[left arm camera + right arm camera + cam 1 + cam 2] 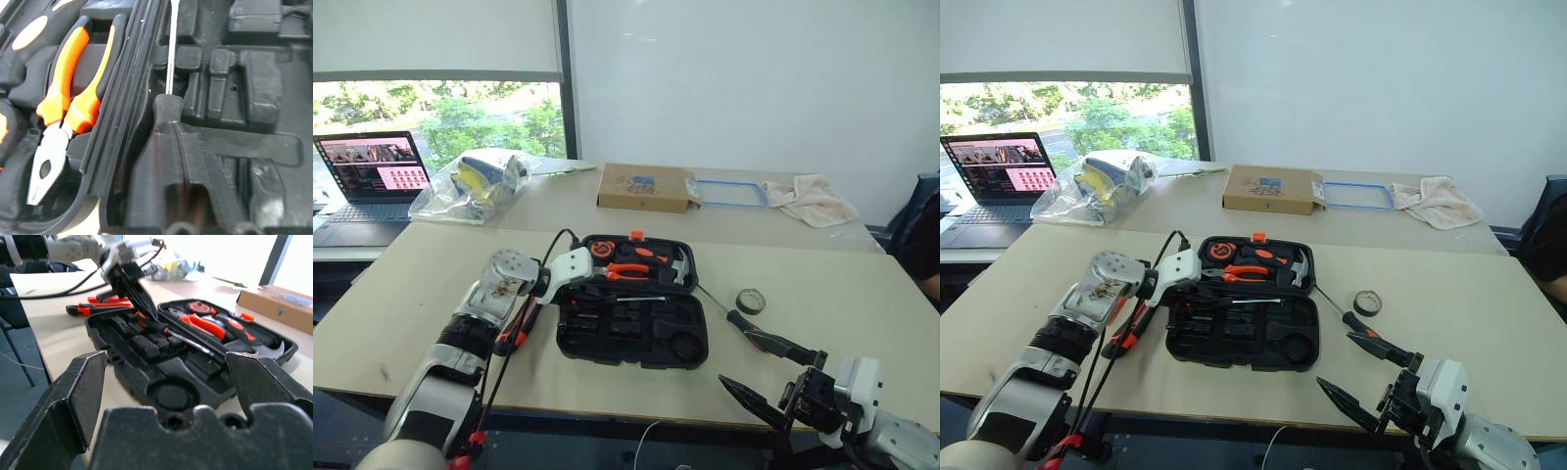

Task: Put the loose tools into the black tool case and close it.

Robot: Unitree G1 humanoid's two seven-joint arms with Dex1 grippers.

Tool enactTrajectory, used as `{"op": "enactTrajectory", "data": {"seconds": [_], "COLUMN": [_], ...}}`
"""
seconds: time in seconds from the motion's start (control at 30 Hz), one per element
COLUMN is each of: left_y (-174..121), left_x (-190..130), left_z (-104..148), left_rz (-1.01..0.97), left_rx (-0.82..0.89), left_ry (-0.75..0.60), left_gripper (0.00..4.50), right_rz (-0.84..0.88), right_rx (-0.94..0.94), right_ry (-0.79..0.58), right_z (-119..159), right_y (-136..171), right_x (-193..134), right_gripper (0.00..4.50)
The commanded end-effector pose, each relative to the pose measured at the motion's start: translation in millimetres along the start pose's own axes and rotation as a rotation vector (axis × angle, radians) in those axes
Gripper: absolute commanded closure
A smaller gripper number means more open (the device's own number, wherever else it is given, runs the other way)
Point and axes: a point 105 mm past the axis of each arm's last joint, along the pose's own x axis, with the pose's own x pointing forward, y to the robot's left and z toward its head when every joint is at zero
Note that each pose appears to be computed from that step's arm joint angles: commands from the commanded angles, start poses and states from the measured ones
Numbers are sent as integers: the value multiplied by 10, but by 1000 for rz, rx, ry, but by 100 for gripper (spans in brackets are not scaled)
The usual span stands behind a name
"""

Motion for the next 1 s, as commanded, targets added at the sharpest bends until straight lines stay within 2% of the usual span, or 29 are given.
{"op": "enactTrajectory", "data": {"seconds": [0.03,0.37,0.5,0.57,0.63,0.7,0.77,0.87,1.0], "left_y": [-3,-124,-140,-107,-57,5,4,-138,-437], "left_x": [56,191,204,158,10,-256,-561,-919,-1388], "left_z": [37,-237,-243,-138,47,173,146,-58,-409], "left_rz": [-1,-32,-30,-7,33,101,149,153,167], "left_rx": [0,-76,-107,-100,-56,-37,-3,5,-121], "left_ry": [-12,138,130,38,-131,-291,-351,-319,-273], "left_gripper": [447,447,447,447,447,447,447,380,229], "right_rz": [-6,-17,-28,-60,-130,-231,-301,-326,-342], "right_rx": [-18,-11,-8,-21,-42,-56,-56,-36,4], "right_ry": [-14,-14,-8,-1,9,77,158,229,325], "right_z": [58,55,51,64,89,51,-17,-88,-248], "right_y": [-9,-11,-21,-71,-177,-313,-393,-385,-335], "right_x": [-9,-6,-20,-59,-138,-271,-439,-665,-931], "right_gripper": [0,0,0,0,0,0,0,0,0]}}
